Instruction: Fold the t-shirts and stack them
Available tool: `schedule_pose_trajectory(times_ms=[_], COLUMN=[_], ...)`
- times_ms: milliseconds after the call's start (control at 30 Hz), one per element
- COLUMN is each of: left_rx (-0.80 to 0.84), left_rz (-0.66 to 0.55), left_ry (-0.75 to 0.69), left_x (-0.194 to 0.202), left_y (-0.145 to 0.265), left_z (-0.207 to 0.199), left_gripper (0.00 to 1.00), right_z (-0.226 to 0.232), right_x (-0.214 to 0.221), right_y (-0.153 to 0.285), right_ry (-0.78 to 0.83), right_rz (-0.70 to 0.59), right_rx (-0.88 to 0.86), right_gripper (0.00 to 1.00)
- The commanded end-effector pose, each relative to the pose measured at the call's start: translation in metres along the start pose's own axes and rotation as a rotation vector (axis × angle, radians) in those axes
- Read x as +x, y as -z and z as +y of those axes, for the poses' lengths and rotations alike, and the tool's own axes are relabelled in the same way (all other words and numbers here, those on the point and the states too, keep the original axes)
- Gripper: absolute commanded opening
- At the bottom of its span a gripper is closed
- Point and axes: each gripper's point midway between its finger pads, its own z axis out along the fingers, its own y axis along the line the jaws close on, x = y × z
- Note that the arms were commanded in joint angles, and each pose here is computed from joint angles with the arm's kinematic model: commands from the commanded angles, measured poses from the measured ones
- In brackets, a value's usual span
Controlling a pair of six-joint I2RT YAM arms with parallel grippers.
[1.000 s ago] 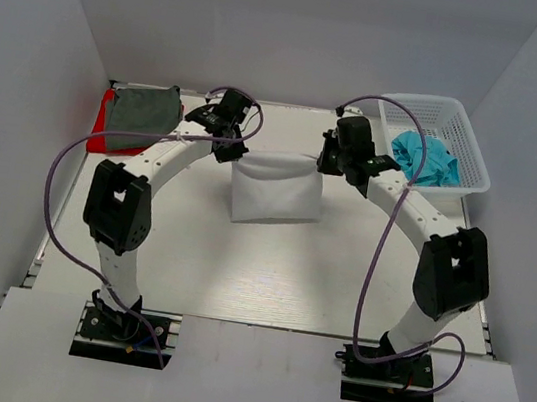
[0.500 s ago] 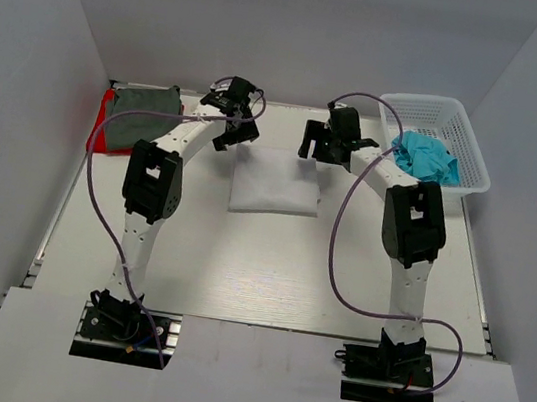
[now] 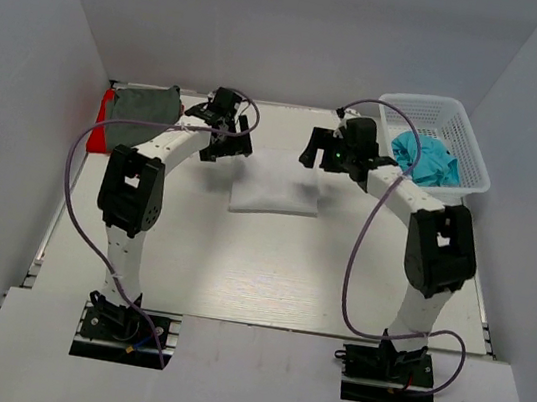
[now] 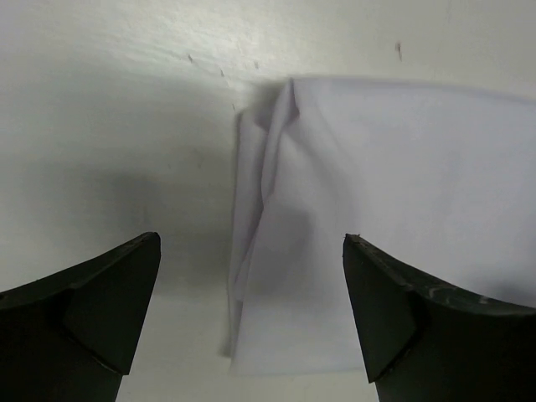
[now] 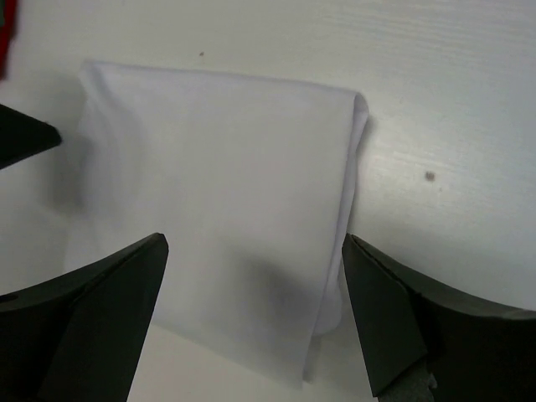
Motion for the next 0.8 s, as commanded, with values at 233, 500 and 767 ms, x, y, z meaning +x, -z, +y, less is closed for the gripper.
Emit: schedule_pose_trajectory(times_ms=[233,500,767], left_rx=[0.074,0.085,0.085], left_rz=[0.092,0.228,0.252], left_ry=[-0.148,-0.165,-0.199], left_x=[0.040,0.086,0.089], left_y=[-0.009,-0.050,-0.066], left_z=[-0.004,0.004,0.002], left_gripper=[0.79,0.61,0.21], right_z=[0.020,0.011,0.007], right_x=[0.001,0.008,0.015], right_y=[0.071,0.097,0.109], right_ry=[-0.012,0.012,0.037], right_rz=[-0.113,-0.125,-0.147], right_rx=[-0.056,0.001,0.023], right_gripper=[0.90,0.90,0.90])
